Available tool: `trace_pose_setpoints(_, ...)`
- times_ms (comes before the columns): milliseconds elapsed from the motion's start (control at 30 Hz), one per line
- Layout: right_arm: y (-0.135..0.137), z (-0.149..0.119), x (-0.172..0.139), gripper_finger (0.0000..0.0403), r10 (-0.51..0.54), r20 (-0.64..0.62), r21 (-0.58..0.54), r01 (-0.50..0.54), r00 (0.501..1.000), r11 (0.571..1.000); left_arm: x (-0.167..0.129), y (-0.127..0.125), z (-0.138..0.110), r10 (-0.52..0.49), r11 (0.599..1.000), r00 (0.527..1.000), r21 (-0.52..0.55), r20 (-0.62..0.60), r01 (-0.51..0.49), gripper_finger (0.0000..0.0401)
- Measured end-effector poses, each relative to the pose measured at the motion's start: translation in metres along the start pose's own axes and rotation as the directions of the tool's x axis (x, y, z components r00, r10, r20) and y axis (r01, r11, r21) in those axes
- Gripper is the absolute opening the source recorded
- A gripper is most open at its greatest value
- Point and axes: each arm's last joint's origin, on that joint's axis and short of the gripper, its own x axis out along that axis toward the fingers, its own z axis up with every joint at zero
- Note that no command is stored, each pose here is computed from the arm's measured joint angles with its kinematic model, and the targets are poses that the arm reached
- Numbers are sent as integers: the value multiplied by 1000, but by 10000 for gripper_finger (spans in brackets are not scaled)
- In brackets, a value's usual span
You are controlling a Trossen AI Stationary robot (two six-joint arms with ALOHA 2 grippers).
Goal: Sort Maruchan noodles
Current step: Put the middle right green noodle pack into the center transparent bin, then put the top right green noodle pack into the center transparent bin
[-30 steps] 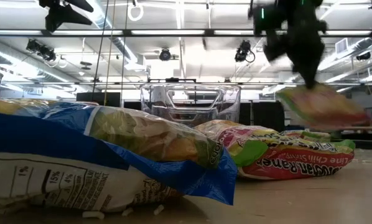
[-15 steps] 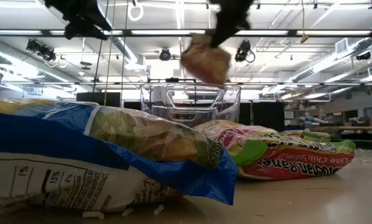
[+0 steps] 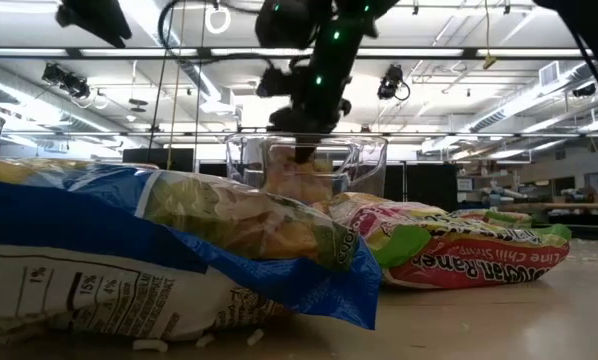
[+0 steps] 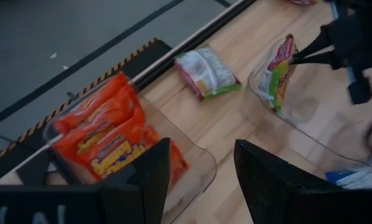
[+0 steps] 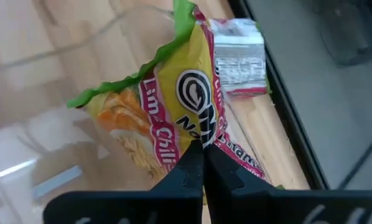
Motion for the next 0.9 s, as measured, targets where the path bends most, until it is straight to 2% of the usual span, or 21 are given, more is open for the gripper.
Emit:
trace_pose_setpoints(100,7,-3,12,11,-18,-21,-13,18,1000,1000,-8,3,-3,4,999,1000,-33,17,-4,180)
trace_pose_setpoints(200,9,-4,18,26,-16,-27,41,17,999,999,-12,4,-5,2,998,1000,-66,31,0,181)
trace_pose_setpoints(400,-1,-2,21,82,4,-40,121,1,999,993,-14,5,-7,0,997,999,-72,38,3,181)
trace_pose_setpoints(500,-12,1,12,112,43,-38,143,-37,998,989,-15,6,-9,1,998,1000,-70,28,1,181)
trace_pose_setpoints(600,-29,6,-8,137,117,-10,211,-112,993,971,-16,6,-13,-14,998,1000,-68,-5,14,181)
trace_pose_setpoints(700,-53,7,-37,161,129,17,283,-129,992,950,-18,6,-18,-59,993,997,-103,-52,53,181)
trace_pose_setpoints(800,-86,-1,-59,185,78,-4,368,-71,997,927,-21,5,-22,-118,983,990,-152,-74,106,181)
trace_pose_setpoints(900,-123,-20,-65,210,-7,-72,454,39,997,890,-23,5,-27,-150,974,987,-182,-57,137,181)
